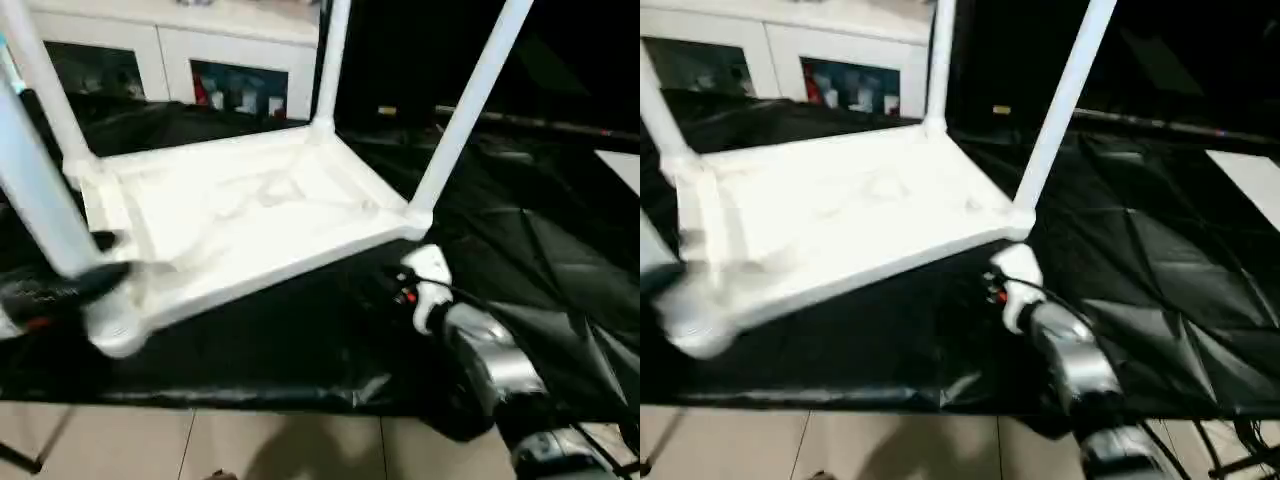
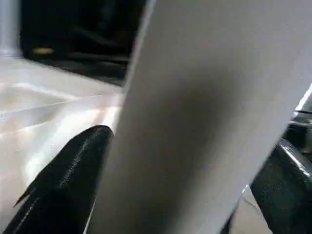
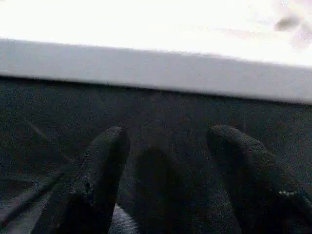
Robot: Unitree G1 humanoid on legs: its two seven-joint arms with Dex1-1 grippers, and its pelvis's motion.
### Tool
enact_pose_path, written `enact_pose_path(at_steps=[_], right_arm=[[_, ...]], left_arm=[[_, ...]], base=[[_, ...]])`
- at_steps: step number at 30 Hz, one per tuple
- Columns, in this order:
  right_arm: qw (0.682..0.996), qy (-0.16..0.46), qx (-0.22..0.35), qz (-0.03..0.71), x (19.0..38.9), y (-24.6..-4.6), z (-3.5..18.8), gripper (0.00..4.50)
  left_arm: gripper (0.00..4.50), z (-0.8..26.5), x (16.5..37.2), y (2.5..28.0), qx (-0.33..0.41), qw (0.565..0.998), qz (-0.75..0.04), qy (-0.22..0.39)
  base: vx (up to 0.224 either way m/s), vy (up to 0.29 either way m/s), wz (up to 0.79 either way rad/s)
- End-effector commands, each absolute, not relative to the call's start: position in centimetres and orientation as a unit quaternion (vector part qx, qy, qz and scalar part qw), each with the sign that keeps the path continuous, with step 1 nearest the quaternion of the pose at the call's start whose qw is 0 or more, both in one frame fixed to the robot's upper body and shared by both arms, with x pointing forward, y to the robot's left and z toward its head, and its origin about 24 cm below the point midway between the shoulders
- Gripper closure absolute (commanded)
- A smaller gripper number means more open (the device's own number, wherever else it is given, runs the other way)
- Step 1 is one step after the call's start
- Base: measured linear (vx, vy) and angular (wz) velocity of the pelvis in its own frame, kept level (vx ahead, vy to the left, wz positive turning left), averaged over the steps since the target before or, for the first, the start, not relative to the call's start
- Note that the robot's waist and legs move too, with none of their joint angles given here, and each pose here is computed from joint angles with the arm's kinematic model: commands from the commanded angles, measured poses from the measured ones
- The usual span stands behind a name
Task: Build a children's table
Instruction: Rotate table base
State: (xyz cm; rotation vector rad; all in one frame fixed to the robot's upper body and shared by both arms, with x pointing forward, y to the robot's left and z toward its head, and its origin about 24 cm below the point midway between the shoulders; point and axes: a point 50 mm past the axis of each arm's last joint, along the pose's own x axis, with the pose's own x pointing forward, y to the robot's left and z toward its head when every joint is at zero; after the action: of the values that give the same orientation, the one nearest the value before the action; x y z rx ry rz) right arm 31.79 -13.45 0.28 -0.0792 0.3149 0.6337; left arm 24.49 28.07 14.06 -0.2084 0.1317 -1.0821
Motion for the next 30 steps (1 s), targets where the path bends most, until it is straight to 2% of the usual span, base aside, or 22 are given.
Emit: enact_pose_path(at_steps=[1, 4, 7, 8, 15, 16, 21, 25, 30], right_arm=[[0.939, 0.150, -0.048, 0.305, 32.3, -13.3, 0.6, 1.45], [0.939, 0.150, -0.052, 0.305, 32.8, -12.7, 0.8, 1.45], [0.937, 0.149, -0.061, 0.310, 33.3, -12.1, 1.0, 1.45], [0.937, 0.149, -0.061, 0.310, 33.3, -12.1, 1.0, 1.45], [0.935, 0.145, -0.066, 0.317, 33.8, -11.4, 1.3, 1.45], [0.935, 0.145, -0.066, 0.317, 33.8, -11.4, 1.3, 1.45], [0.932, 0.141, -0.061, 0.328, 33.8, -10.6, 1.3, 1.45], [0.930, 0.140, -0.058, 0.335, 33.7, -10.2, 1.2, 1.45], [0.928, 0.139, -0.061, 0.340, 33.6, -10.1, 1.1, 1.45]], left_arm=[[0.01, 14.5, 25.1, 25.3, -0.093, 0.816, -0.567, 0.056], [0.01, 14.6, 25.7, 22.4, -0.093, 0.784, -0.611, 0.052], [0.01, 14.8, 26.6, 17.9, -0.090, 0.735, -0.670, 0.042], [0.01, 14.8, 26.6, 17.9, -0.090, 0.735, -0.670, 0.042], [0.01, 14.4, 27.5, 10.9, -0.085, 0.665, -0.742, 0.027], [0.01, 14.4, 27.5, 10.9, -0.085, 0.665, -0.742, 0.027], [0.01, 13.3, 28.3, 6.3, -0.055, 0.665, -0.745, 0.008], [0.01, 12.7, 28.2, 4.9, -0.043, 0.661, -0.749, 0.011], [0.01, 11.7, 29.4, 3.8, 0.001, 0.701, -0.713, 0.005]], base=[[0.000, 0.000, 0.00], [0.000, 0.000, 0.00], [0.000, 0.000, 0.00], [0.000, 0.000, 0.00], [0.000, 0.000, 0.00], [0.000, 0.000, 0.00], [0.000, 0.000, 0.00], [0.000, 0.000, 0.00], [0.000, 0.000, 0.00]])
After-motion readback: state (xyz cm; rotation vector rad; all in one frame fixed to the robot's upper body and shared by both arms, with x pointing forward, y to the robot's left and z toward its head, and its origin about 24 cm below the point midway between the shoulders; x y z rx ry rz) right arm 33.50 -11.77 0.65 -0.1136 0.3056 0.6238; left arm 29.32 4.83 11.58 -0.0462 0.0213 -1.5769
